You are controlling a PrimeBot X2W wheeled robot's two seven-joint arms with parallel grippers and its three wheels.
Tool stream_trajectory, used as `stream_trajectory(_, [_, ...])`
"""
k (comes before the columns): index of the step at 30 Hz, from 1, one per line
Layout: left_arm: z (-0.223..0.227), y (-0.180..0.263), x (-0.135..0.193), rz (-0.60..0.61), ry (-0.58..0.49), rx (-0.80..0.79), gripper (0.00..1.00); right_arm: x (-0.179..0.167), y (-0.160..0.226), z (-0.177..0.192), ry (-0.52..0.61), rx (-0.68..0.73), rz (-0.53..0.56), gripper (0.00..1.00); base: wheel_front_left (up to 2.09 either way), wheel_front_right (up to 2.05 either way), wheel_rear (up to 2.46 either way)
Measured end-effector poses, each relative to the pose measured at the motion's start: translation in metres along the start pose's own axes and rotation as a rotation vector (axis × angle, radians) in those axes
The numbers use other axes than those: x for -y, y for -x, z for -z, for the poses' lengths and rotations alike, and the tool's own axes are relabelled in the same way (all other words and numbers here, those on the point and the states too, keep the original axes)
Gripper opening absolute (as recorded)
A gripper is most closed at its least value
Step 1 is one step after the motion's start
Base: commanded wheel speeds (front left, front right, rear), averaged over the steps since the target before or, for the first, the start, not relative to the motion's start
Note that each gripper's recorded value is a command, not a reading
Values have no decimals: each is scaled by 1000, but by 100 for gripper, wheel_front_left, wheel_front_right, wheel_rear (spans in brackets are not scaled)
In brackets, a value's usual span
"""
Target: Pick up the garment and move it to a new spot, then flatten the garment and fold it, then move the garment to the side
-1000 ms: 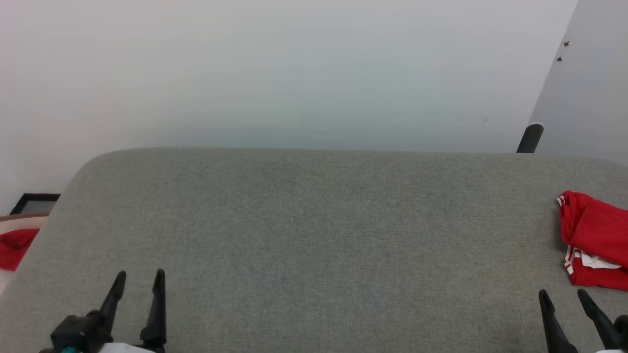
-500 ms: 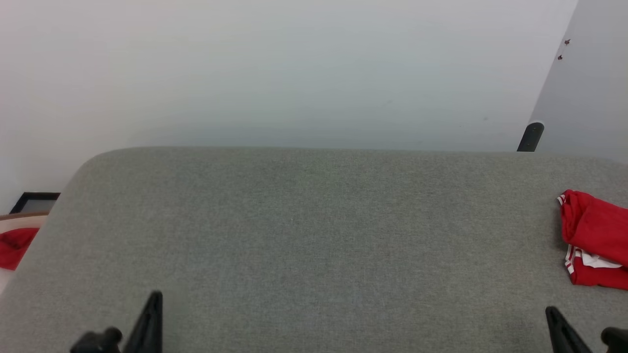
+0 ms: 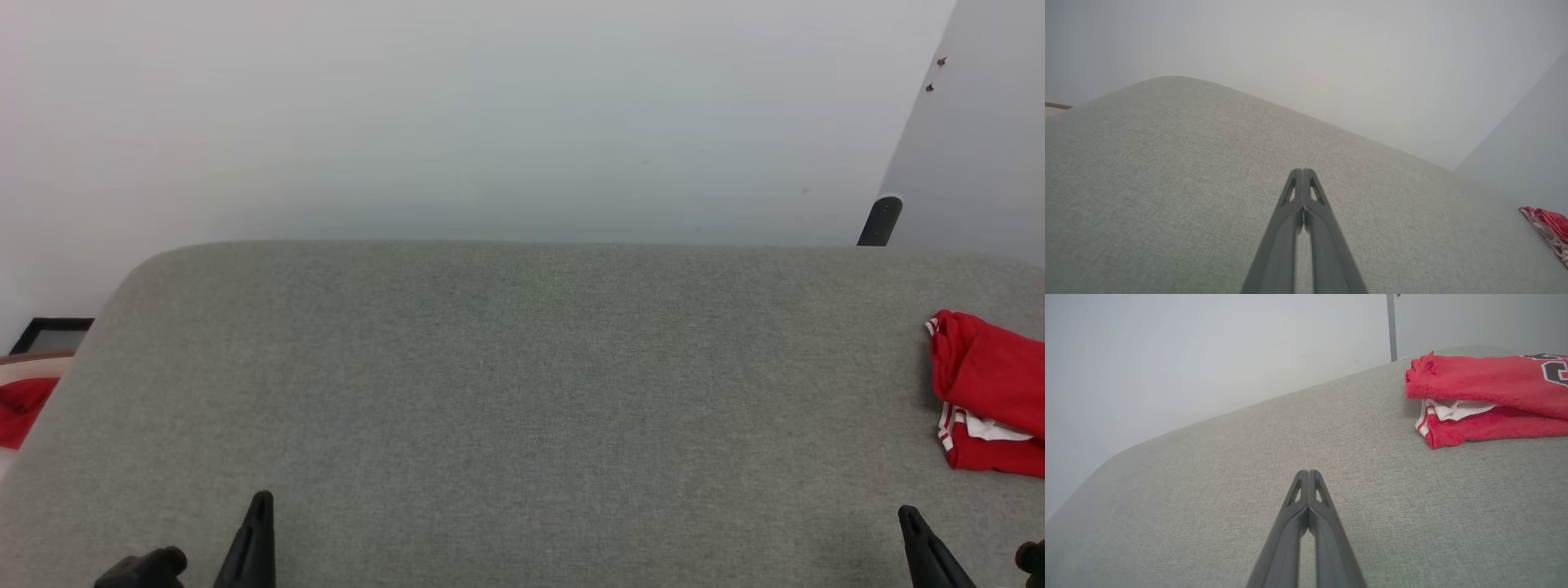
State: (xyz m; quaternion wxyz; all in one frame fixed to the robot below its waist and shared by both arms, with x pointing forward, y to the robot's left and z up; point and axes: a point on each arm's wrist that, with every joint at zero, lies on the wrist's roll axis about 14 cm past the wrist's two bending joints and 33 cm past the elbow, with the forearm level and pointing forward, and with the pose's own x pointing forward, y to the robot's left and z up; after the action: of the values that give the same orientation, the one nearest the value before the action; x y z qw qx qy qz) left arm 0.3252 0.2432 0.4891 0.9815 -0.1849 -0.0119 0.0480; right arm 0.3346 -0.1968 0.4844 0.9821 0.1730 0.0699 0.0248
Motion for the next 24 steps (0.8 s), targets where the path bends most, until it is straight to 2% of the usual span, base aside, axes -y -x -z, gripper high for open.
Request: stream_trajectory(24, [0, -17, 7, -32, 370, -20, 0, -4, -16, -8, -378, 39, -12, 0, 0, 0, 0])
